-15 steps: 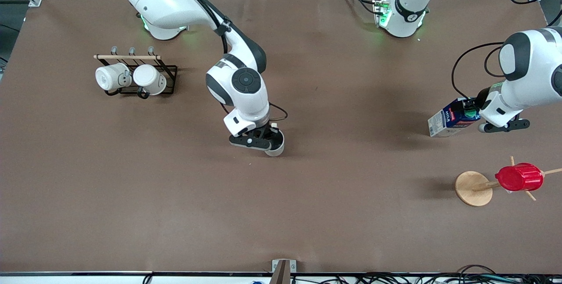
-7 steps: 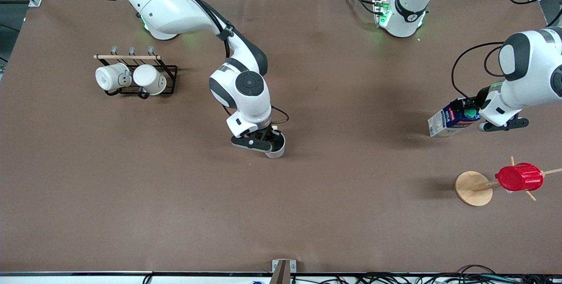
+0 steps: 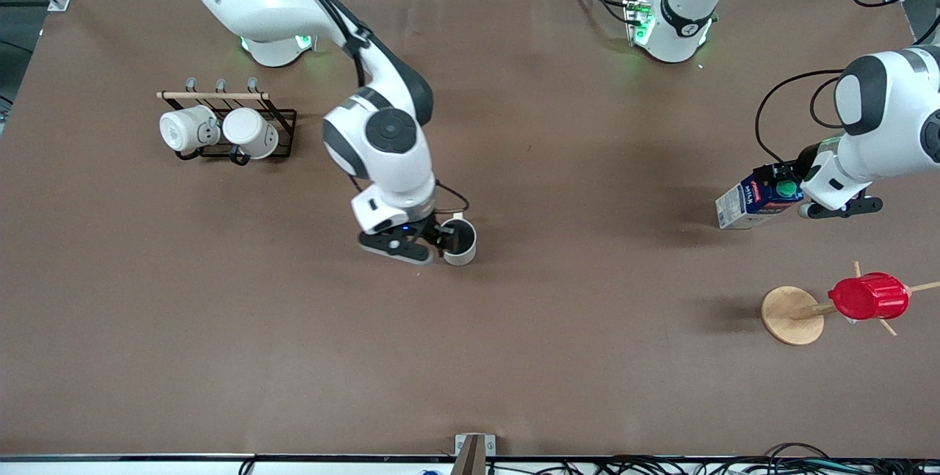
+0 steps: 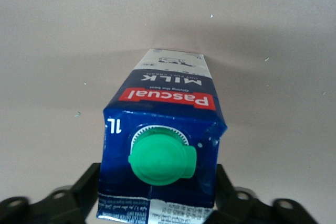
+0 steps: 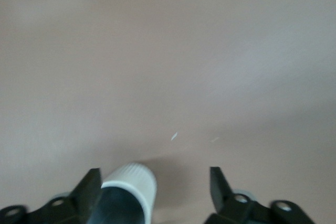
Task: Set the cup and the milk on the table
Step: 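Release the mug and withdraw the right gripper while the left lifts the carton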
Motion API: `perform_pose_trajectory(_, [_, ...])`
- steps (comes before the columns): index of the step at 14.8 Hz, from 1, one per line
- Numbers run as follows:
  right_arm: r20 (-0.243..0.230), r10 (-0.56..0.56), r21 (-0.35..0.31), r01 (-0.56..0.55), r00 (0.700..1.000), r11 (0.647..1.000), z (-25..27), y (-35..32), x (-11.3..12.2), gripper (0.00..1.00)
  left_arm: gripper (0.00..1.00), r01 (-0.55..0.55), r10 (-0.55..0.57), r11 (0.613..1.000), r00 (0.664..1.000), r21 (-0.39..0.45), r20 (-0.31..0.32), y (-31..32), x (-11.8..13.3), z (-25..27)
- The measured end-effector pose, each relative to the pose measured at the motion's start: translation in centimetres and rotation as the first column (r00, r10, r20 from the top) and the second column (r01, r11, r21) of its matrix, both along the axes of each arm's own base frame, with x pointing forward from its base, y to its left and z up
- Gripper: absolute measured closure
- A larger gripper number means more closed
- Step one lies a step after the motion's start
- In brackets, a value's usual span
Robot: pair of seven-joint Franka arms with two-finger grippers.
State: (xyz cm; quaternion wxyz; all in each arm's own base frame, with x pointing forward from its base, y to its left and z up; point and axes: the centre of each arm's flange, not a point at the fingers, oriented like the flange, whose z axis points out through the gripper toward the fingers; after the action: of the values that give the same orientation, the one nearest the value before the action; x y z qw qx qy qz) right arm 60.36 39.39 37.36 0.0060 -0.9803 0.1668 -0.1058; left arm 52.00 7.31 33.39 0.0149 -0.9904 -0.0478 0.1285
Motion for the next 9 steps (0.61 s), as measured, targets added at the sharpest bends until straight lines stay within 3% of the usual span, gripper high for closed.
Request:
perform_pose_trajectory(1, [0.007,-0.014,-0.026,0.014,1.0,1.0,3.1,-3.0,1.0,0.0,0.27,0.001,-0.001,1.0,1.0,0.0,0.004,-0.1,0.1,0.1])
perform_pose_trajectory(5, [-0.01,-0.049,-0.116,0.048,0.999,0.992,13.1,-16.1,2.8,0.0,0.29,0.017,-0.017,1.0,0.999,0.004,0.035,-0.8,1.2,1.4])
perform_pose_trajectory(9, [-0.113,0.051,-0.099,-0.062,0.992,0.993,19.3,-26.6,1.5,0.0,0.35,0.086,-0.087,0.996,0.991,0.009,0.1,-4.7,3.4,4.4])
